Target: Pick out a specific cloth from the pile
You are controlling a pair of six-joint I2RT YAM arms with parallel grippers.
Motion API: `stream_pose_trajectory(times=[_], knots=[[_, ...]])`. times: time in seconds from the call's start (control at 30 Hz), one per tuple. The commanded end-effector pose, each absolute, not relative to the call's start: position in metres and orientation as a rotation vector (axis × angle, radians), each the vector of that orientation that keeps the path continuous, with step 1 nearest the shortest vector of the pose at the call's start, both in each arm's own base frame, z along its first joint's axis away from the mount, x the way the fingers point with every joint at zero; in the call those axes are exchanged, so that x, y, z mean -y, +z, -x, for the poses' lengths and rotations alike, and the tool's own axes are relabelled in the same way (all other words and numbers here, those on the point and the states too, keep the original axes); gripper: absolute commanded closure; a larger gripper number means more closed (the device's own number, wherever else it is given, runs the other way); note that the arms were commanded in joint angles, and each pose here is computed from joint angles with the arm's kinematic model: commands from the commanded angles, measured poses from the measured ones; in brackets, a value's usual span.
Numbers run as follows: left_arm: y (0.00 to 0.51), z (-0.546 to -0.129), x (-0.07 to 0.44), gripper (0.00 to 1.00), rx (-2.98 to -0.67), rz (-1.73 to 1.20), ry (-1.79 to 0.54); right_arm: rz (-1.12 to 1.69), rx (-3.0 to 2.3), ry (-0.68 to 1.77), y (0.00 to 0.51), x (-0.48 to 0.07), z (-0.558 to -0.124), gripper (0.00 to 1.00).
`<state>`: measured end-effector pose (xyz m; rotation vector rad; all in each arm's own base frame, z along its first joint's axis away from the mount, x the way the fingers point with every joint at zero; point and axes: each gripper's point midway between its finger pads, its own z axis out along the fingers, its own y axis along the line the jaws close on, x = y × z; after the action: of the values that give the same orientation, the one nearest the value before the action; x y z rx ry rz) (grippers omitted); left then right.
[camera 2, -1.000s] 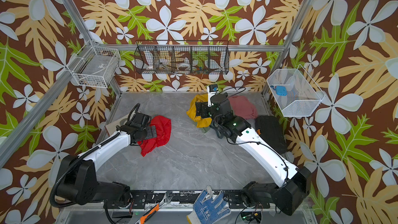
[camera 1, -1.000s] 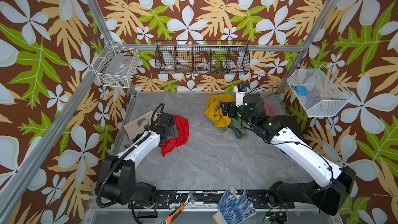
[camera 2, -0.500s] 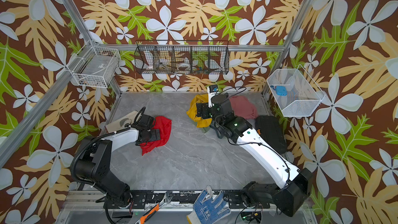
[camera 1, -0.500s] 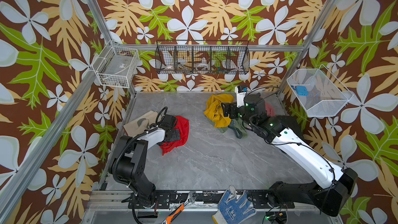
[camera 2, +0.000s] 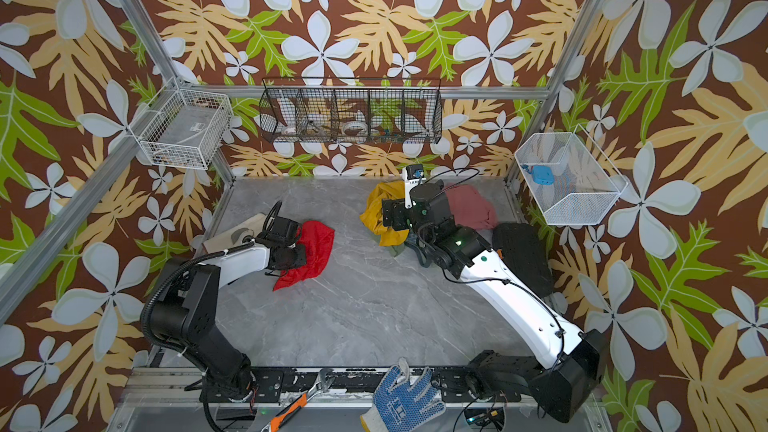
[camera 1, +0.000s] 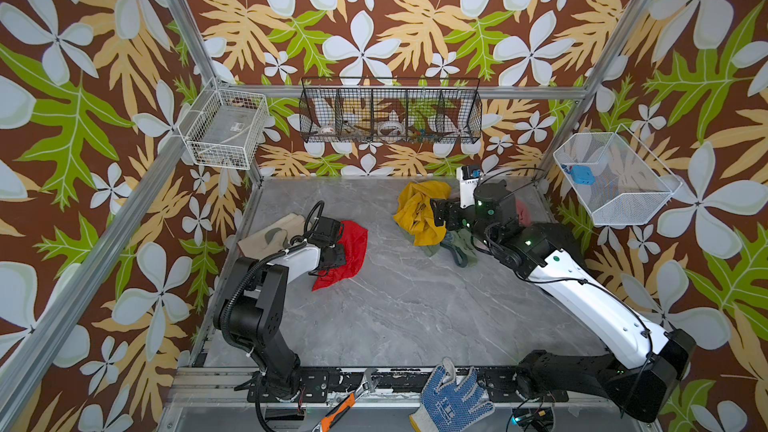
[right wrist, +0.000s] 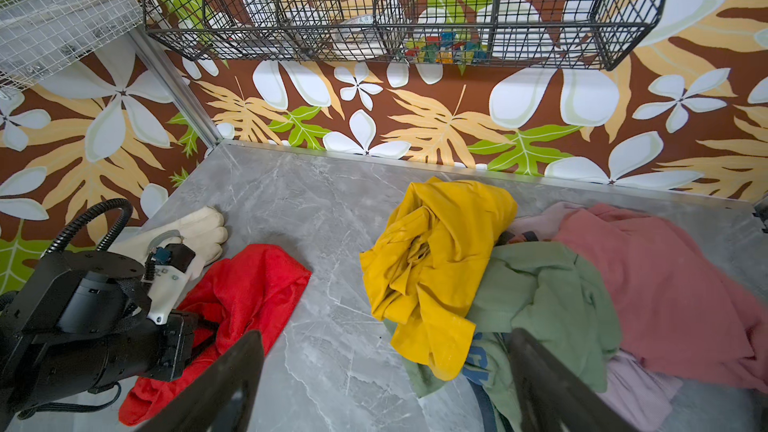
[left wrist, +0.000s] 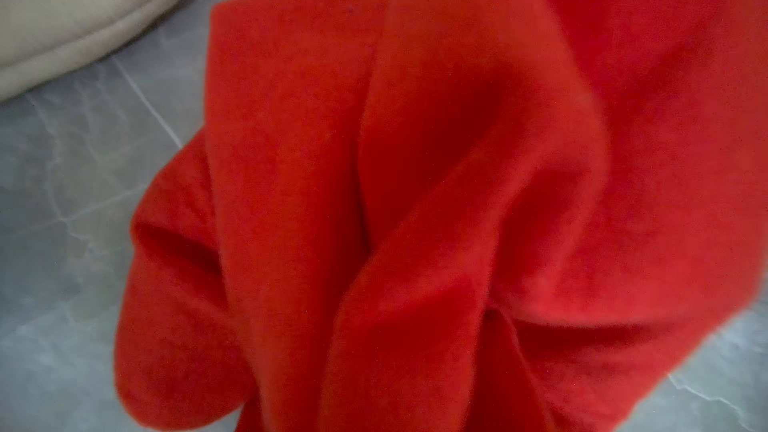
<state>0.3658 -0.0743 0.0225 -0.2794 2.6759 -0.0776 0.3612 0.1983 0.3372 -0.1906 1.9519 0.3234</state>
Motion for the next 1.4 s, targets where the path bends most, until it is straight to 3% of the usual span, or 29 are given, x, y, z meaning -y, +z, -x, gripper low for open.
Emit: stream_pose_trajectory(times=[0.0, 0.33, 0.97, 1.37], knots=[[0.017, -0.349, 0.068, 1.00, -2.751, 0.284, -0.029, 0.181, -1.946, 0.289, 0.338, -0.192, -0.361, 0.09], [0.081, -0.389, 0.072, 1.00, -2.548, 0.282, -0.070, 0.150, -1.930, 0.253, 0.341, -0.178, -0.354, 0.09], [0.069, -0.516, 0.108, 1.00, -2.542, 0.353, -0.177, 0.098, -1.921, 0.239, 0.344, -0.164, -0.345, 0.10], [0.047, -0.516, 0.078, 1.00, -2.565, 0.499, -0.123, 0.049, -1.923, 0.159, 0.335, -0.138, -0.333, 0.08]])
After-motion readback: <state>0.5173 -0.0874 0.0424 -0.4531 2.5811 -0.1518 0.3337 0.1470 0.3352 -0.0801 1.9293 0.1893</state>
